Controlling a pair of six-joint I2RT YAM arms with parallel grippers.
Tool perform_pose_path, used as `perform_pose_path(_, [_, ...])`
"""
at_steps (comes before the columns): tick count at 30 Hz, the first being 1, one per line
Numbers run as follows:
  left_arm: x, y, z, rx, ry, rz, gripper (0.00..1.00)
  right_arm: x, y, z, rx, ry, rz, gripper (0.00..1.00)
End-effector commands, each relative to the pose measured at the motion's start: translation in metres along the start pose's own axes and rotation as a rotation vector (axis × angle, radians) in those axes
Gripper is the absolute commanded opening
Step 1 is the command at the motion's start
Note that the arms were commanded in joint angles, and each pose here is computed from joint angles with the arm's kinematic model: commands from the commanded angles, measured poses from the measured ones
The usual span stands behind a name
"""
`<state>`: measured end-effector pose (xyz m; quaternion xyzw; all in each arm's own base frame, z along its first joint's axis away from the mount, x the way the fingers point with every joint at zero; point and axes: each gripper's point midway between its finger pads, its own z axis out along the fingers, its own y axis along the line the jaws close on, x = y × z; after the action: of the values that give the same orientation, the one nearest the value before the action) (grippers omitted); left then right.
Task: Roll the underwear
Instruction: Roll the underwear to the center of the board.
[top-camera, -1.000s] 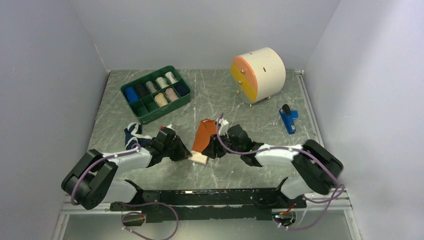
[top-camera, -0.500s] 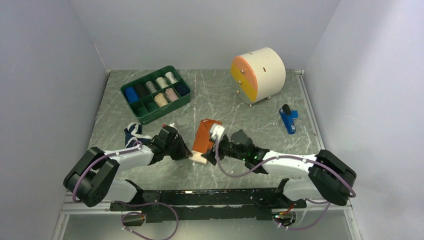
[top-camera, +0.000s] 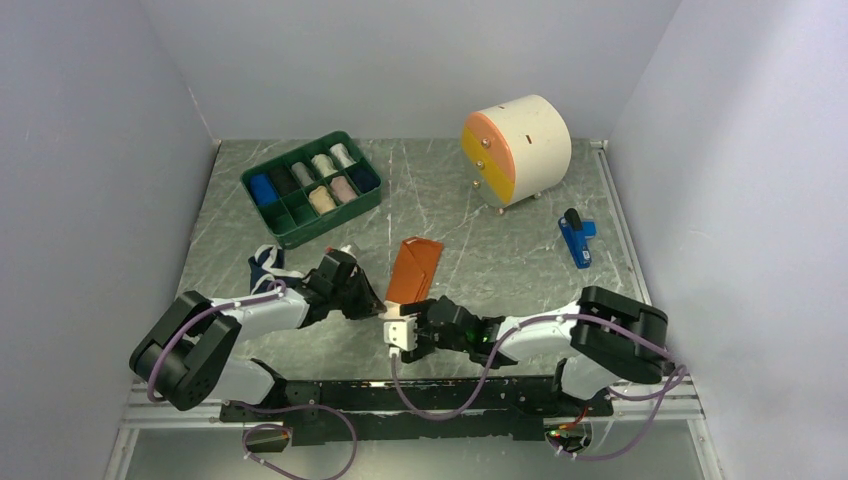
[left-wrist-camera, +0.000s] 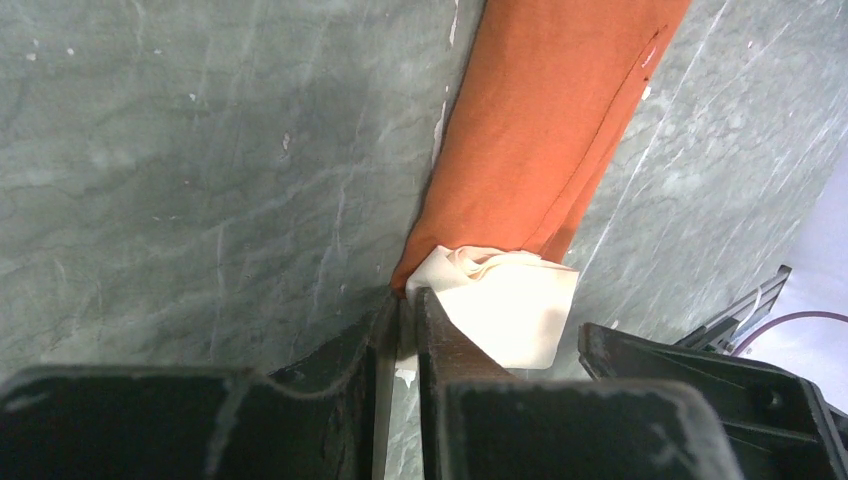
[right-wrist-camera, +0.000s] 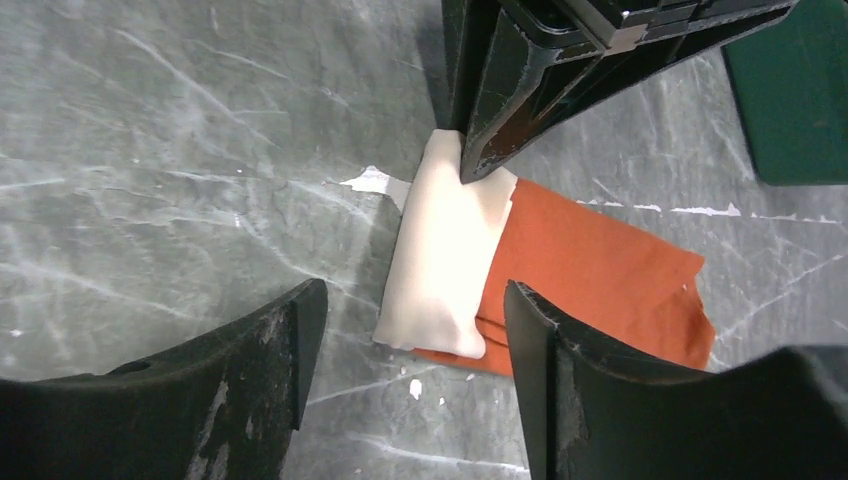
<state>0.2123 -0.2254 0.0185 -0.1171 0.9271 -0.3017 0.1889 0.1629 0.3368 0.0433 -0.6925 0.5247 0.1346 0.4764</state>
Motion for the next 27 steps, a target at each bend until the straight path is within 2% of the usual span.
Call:
perform_pose_path(1, [0.021, 0.039, 0.001, -0.150, 0.068, 0.024, 0.17, -0.005, -0.018, 0.008, 0.092, -0.018, -0.117, 0.65])
perform_pose_path(5, [0.020, 0.038, 0.001, -0.151, 0.069, 0.024, 0.17, 0.005, -0.012, 0.014, 0.078, 0.017, -0.127, 0.52])
perform_pose_path(14, [0.020, 0.038, 0.001, -0.152, 0.070, 0.020, 0.17, 0.004, -0.003, 0.012, 0.117, -0.009, -0.097, 0.21])
perform_pose_path(17, [0.020, 0.037, 0.000, -0.147, 0.067, 0.014, 0.19, -0.003, -0.001, 0.012, 0.110, -0.031, -0.046, 0.00])
perform_pose_path(20, [0.019, 0.033, -0.003, -0.136, 0.062, 0.004, 0.25, -0.010, 0.003, 0.013, 0.087, -0.065, 0.016, 0.00])
perform_pose_path(27, [0.011, 0.021, -0.016, -0.116, 0.040, 0.021, 0.57, -0.031, 0.016, 0.008, 0.007, -0.189, 0.221, 0.00])
